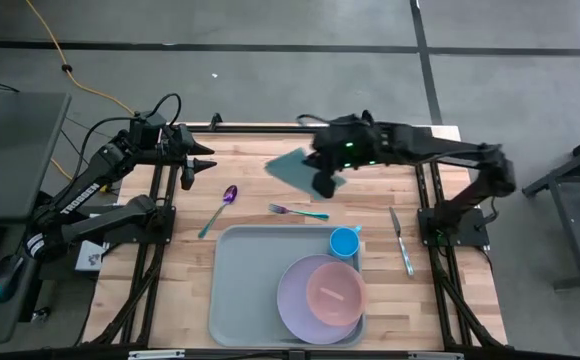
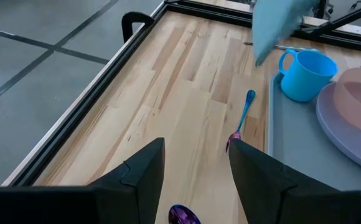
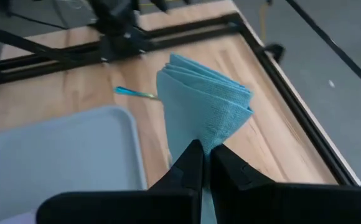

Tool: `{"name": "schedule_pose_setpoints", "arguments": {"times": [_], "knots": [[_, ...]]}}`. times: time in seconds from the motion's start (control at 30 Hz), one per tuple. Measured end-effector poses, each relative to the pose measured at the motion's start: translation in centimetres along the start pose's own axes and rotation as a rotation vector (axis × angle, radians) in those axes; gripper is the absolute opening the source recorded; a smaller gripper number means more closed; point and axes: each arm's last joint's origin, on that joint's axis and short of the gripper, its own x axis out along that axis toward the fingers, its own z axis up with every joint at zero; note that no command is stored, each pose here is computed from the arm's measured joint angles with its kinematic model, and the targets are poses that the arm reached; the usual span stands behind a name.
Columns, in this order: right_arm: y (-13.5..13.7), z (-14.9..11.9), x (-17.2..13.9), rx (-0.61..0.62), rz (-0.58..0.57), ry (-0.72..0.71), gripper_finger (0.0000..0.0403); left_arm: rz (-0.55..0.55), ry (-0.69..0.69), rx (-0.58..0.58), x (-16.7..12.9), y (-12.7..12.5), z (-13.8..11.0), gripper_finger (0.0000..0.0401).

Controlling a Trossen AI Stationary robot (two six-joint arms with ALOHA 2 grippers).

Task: Set up tray
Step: Put the light blue napkin on the gray serving tray to the left of the violet plate

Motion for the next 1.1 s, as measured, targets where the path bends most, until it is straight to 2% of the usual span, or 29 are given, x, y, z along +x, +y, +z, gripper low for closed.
{"name": "schedule_pose_setpoints", "arguments": {"times": [0.23, 0.37, 0.57, 0.77, 1.1], "knots": [[3.9, 2.3, 3.8, -0.042, 0.090, -0.007, 0.0000, 0.010, -0.017, 0.009, 0.0, 0.1, 0.2, 0.0211], [6.1, 2.9, 5.1, 0.028, 0.111, -0.069, 0.0000, 0.022, -0.057, 0.027, 0.0, 0.2, 0.6, 0.0211], [9.6, 2.9, 6.4, 0.161, 0.066, -0.192, 0.0000, 0.035, -0.098, 0.053, -0.1, 0.3, 1.1, 0.0211], [13.6, 2.1, 7.1, 0.302, 0.017, -0.293, 0.0000, 0.055, -0.093, 0.056, -0.1, 0.3, 1.0, 0.0211], [20.0, -0.7, 7.7, 0.360, 0.015, -0.354, 0.0000, 0.071, -0.137, 0.047, -0.1, 0.4, 1.5, 0.0211]]}}
